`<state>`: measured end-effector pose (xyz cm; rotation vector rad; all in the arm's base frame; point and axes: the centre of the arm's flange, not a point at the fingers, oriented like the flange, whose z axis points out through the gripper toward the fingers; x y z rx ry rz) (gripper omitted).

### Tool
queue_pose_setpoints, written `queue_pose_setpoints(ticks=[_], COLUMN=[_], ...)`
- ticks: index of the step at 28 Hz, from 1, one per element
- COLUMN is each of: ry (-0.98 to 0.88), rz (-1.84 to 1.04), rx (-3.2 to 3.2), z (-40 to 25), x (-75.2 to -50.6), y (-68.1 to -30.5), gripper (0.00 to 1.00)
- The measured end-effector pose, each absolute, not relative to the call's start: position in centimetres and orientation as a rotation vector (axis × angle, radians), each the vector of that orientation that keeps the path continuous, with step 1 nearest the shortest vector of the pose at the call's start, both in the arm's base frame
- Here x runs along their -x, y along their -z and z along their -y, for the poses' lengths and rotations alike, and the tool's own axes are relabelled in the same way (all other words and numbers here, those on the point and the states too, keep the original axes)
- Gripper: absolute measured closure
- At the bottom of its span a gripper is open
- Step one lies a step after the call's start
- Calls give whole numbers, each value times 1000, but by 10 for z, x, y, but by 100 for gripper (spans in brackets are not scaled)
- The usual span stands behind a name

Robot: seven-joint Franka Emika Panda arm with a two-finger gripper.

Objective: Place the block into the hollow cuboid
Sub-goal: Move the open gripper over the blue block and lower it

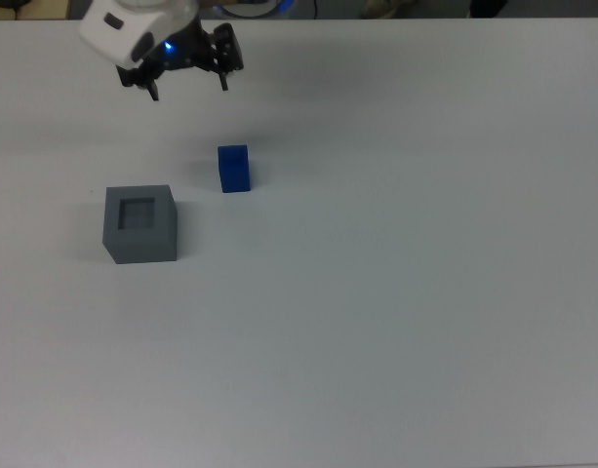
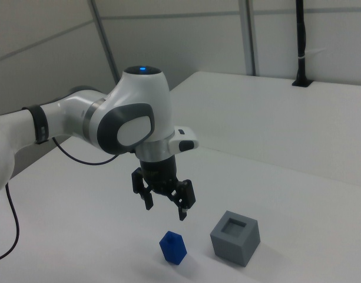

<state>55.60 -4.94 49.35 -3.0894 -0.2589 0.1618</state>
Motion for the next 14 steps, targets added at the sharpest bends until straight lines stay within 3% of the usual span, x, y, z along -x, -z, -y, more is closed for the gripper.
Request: queue_pose_setpoints(ticks=[14], ry=[-255], rz=[353], rx=[3072], z=[3], x=[-568], y=[-421], gripper=[0])
